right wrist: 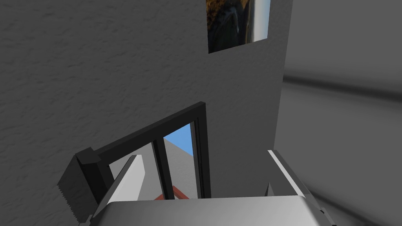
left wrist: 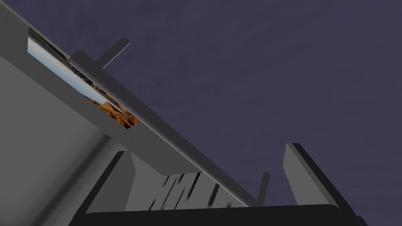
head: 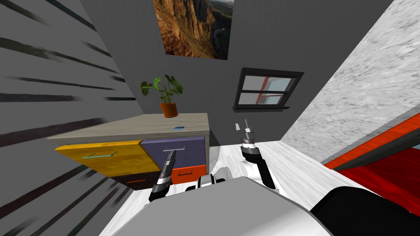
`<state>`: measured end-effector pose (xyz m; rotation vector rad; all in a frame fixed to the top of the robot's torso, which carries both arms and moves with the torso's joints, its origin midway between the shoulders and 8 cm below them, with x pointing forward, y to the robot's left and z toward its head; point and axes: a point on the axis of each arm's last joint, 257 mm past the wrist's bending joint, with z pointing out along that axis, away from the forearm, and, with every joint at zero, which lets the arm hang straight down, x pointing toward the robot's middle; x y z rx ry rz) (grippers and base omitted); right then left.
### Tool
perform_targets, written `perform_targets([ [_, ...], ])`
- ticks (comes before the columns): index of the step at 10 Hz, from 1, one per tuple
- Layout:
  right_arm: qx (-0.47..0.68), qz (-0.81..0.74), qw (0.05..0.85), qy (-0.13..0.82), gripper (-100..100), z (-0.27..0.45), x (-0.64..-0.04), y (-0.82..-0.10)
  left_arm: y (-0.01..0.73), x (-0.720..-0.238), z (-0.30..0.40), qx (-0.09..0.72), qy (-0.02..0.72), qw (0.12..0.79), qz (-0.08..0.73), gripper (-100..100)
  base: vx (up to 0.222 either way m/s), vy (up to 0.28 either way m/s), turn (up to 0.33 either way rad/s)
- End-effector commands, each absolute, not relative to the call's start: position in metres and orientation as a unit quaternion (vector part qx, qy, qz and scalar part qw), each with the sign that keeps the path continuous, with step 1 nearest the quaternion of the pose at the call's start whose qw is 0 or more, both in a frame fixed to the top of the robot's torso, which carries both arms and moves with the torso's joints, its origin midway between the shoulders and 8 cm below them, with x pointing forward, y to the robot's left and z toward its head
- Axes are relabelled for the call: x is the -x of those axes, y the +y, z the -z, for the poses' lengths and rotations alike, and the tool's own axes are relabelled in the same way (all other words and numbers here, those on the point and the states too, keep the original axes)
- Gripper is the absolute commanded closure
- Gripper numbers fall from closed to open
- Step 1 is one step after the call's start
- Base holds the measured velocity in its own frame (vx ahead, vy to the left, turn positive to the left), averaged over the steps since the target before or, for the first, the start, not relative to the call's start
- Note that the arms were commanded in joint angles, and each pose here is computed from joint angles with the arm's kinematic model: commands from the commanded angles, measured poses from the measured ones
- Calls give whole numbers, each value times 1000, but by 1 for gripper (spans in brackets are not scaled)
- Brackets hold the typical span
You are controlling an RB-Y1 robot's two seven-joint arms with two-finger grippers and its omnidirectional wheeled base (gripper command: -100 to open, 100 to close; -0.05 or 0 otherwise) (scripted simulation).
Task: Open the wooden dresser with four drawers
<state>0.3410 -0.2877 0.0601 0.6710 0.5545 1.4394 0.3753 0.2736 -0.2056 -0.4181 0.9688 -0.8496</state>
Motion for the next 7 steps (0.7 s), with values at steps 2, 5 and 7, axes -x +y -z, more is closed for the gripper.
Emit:
perform_targets([
  [2,-297,-638,667,246,0,-60,-341,-288,273,-373,208,194,449,779,393,100,1,0,-2],
  [5,-297,-638,667,246,0,-60,-341,-288,269,-360,218,195,449,779,393,100,-6,21,-4],
  [7,-297,-638,667,246,0,-60,-341,-288,274,-362,215,183,456,779,390,-100,1,9,0],
])
